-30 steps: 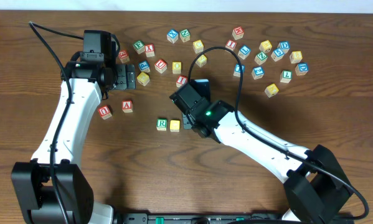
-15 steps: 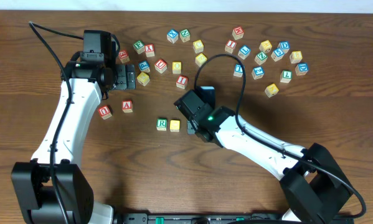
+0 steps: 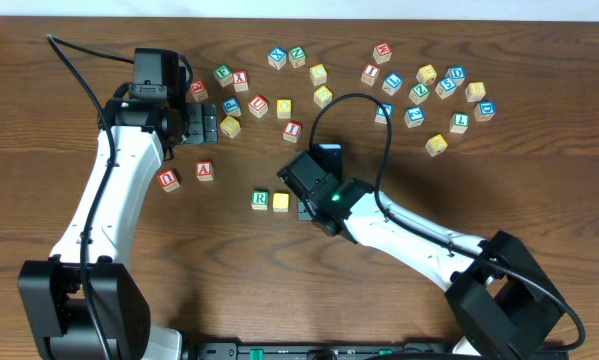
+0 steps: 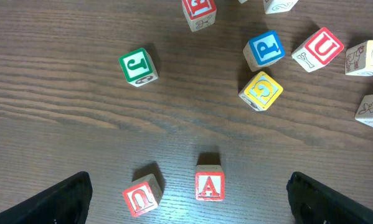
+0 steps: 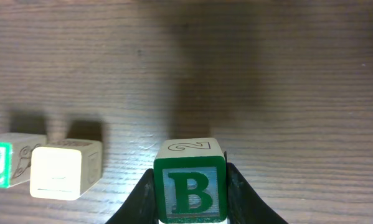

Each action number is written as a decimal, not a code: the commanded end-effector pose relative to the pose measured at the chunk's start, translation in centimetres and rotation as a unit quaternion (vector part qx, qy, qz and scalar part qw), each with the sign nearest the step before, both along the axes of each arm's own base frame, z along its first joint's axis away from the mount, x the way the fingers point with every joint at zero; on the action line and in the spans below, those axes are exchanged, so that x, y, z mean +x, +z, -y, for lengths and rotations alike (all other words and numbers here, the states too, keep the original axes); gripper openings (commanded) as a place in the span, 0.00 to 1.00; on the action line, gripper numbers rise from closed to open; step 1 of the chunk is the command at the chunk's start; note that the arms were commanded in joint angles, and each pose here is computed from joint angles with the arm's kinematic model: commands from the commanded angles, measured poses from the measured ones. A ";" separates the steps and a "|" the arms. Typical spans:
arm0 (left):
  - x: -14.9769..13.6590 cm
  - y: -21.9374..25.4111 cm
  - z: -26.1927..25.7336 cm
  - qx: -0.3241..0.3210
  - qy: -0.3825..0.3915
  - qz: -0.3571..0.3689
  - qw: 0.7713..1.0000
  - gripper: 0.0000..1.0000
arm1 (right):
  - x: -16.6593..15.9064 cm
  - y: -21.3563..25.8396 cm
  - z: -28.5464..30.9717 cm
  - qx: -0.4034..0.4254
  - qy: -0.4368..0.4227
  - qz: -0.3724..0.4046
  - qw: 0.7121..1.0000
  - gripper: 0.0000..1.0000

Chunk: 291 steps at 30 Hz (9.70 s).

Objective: Spell out ROBOT
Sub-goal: 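Lower the B block onto the table right of the O block, then open the right gripper and raise it back to the far right, then move the left gripper up over the yellow O block at back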

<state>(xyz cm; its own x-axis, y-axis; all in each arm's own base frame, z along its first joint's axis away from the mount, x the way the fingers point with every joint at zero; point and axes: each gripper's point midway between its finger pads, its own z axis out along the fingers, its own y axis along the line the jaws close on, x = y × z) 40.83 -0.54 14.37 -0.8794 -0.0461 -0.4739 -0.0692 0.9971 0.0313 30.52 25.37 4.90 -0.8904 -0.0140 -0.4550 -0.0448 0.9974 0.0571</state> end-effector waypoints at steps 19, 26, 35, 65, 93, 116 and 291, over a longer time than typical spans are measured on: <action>0.0 -0.1 -0.1 0.001 -0.001 -0.003 1.000 0.98 | -1.1 -1.7 -1.7 -0.003 0.017 0.000 1.000 0.13; 0.0 -0.1 -0.1 0.001 -0.001 -0.003 1.000 0.98 | -1.5 -1.6 -2.4 0.000 0.026 0.003 1.000 0.13; 0.0 -0.1 -0.1 0.001 -0.001 -0.003 1.000 0.98 | -1.7 -2.3 -2.1 -0.001 0.026 0.002 1.000 0.13; 0.0 -0.1 -0.1 0.001 -0.001 -0.003 1.000 0.98 | -1.3 -3.3 -2.6 0.006 0.034 0.001 0.999 0.23; 0.0 -0.1 -0.1 0.001 -0.001 -0.003 1.000 0.98 | -0.5 -3.8 -2.5 0.019 0.032 -0.004 0.999 0.24; 0.0 -0.1 -0.1 0.001 -0.001 -0.003 1.000 0.98 | -0.5 -3.8 -2.6 0.020 0.034 -0.005 0.999 0.42; 5.1 5.2 14.8 -0.150 -0.085 0.113 0.978 0.75 | 20.3 18.1 31.4 -0.075 0.047 0.152 0.984 0.99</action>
<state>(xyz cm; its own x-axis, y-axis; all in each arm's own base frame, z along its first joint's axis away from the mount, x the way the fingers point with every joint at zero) 44.45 -14.86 18.66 -0.7632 -0.0824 -0.6408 0.1177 0.9575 -0.2633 50.49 -6.34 22.80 -0.7098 -0.1840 -0.6799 -0.1256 0.9829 -0.1349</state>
